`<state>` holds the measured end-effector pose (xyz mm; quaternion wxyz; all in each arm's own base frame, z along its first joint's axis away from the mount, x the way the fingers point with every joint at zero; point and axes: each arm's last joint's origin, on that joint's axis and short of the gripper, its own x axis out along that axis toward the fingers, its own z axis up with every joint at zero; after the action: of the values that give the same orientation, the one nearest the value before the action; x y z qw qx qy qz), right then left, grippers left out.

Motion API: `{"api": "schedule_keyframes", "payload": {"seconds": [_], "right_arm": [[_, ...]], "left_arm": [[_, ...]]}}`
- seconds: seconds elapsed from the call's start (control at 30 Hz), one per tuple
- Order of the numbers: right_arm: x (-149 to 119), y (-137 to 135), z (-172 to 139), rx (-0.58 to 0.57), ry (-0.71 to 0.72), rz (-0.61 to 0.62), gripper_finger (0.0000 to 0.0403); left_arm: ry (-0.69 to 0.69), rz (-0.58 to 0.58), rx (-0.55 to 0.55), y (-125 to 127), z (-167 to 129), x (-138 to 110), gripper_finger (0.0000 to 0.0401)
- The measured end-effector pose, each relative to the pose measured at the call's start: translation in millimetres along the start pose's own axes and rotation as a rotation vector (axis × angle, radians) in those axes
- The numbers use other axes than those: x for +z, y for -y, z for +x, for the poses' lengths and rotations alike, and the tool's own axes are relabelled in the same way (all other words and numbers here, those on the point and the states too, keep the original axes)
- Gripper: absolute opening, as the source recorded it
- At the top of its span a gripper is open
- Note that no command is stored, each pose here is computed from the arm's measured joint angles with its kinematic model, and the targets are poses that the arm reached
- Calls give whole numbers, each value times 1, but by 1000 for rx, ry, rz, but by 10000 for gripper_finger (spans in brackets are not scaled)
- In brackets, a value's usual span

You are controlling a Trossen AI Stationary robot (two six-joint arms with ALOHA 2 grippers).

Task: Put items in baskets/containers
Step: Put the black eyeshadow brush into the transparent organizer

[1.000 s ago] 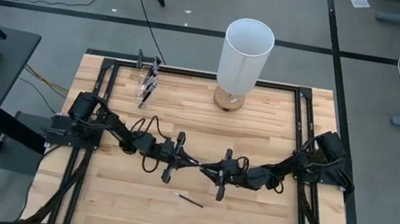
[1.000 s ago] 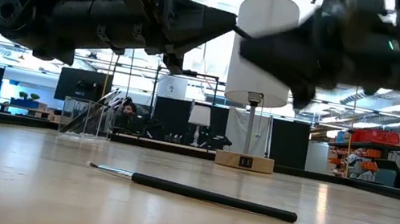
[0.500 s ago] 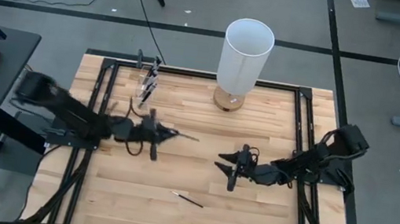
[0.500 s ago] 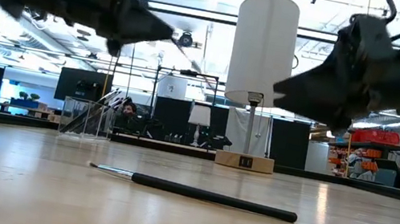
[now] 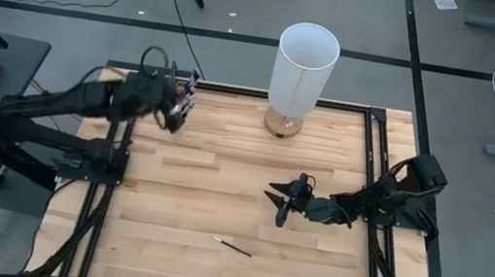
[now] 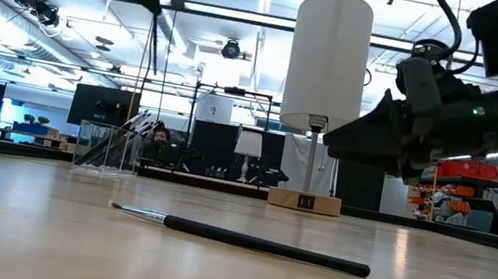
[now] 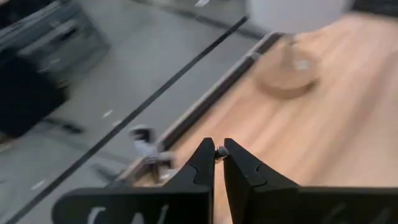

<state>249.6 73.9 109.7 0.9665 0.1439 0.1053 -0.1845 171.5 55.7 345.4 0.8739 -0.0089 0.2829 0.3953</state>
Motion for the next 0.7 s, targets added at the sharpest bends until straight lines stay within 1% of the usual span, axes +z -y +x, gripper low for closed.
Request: {"api": "schedule_keyframes", "payload": {"seconds": [0.07, 0.13, 0.2, 0.3, 0.4, 0.47, 0.53, 0.7], "right_arm": [[0, 0, 1, -3, 0, 1, 151], [0, 0, 1, -3, -1, 6, 150], [0, 0, 1, -3, 0, 26, 150], [0, 0, 1, 1, -2, 56, 150], [-1, -2, -1, 18, -9, 80, 150], [-2, -4, -2, 26, -12, 86, 150], [-3, -5, -3, 32, -14, 97, 150], [-3, -6, -4, 39, -16, 113, 150]], "left_arm": [[-57, 28, 65, -11, 6, 10, 14], [-136, 70, 113, -20, 19, 13, 14], [-207, 100, 89, -26, 38, 13, 14], [-323, 112, -5, -35, 68, 4, 14], [-424, 148, 19, -43, 97, -8, 14], [-451, 176, 39, -49, 112, -12, 14], [-459, 186, 36, -54, 124, -16, 14], [-472, 136, -17, -66, 143, -22, 14]]}}
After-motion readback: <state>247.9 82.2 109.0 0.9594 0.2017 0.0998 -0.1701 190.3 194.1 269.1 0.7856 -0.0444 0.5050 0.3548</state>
